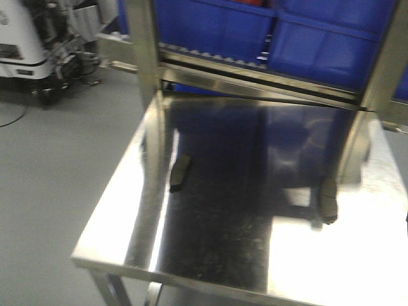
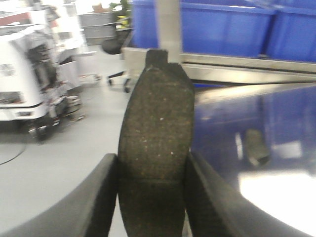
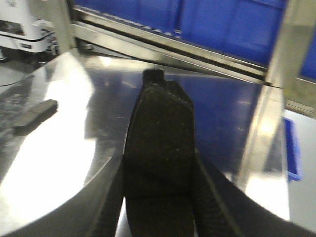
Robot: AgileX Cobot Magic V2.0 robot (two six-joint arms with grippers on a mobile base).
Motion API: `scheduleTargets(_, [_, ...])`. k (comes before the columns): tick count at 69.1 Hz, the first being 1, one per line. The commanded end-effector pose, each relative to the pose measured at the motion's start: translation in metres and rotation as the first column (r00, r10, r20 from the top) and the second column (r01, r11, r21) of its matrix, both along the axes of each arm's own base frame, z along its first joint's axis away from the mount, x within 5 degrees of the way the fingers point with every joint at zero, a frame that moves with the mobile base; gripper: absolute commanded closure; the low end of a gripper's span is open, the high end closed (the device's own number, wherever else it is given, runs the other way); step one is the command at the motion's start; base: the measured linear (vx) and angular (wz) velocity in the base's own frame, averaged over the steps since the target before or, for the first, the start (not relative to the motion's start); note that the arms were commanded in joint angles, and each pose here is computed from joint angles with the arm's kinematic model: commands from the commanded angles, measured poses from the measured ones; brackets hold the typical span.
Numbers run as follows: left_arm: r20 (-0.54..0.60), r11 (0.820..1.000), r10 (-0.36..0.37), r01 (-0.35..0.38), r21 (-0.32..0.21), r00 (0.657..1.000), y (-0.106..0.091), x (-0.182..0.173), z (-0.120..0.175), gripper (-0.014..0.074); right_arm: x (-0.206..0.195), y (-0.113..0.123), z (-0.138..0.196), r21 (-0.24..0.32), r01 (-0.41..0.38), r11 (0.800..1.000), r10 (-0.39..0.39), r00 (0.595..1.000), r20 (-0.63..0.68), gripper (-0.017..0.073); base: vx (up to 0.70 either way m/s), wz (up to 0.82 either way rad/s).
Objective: Move and align brake pads A on conveyor
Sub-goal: 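Turn the base away from the steel table holding both pads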
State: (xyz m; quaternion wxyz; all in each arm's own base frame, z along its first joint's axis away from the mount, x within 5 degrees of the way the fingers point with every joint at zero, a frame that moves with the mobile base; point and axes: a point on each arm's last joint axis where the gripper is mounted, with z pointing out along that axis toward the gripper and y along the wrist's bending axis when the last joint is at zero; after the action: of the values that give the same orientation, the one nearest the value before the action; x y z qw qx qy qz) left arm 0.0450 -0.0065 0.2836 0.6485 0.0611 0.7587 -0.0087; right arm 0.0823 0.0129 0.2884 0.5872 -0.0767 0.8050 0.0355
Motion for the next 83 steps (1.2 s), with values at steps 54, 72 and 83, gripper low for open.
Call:
scheduleTargets(54, [0.118,1.000,0.001,0.002,-0.024,0.993,0.0001,-0.0002,0.0182,0.0552,0.0017,-0.0002,0.0182,0.002,0.000,1.000,-0.001,0.993,0.119,0.0482,-0.08,0.62])
scheduleTargets(72, [0.118,1.000,0.001,0.002,-0.024,0.993,0.0001,-0.0002,0.0182,0.0552,0.0017,-0.0002,0.0182,0.002,0.000,1.000,-0.001,0.993,0.119,0.0482,0.01,0.50])
scheduleTargets(83, [0.118,1.000,0.001,0.002,-0.024,0.993,0.0001,-0.0002,0.0182,0.0552,0.0017,-0.0002,0.0182,0.002,0.000,1.000,-0.001,0.993,0.119,0.0482,0.05,0.47])
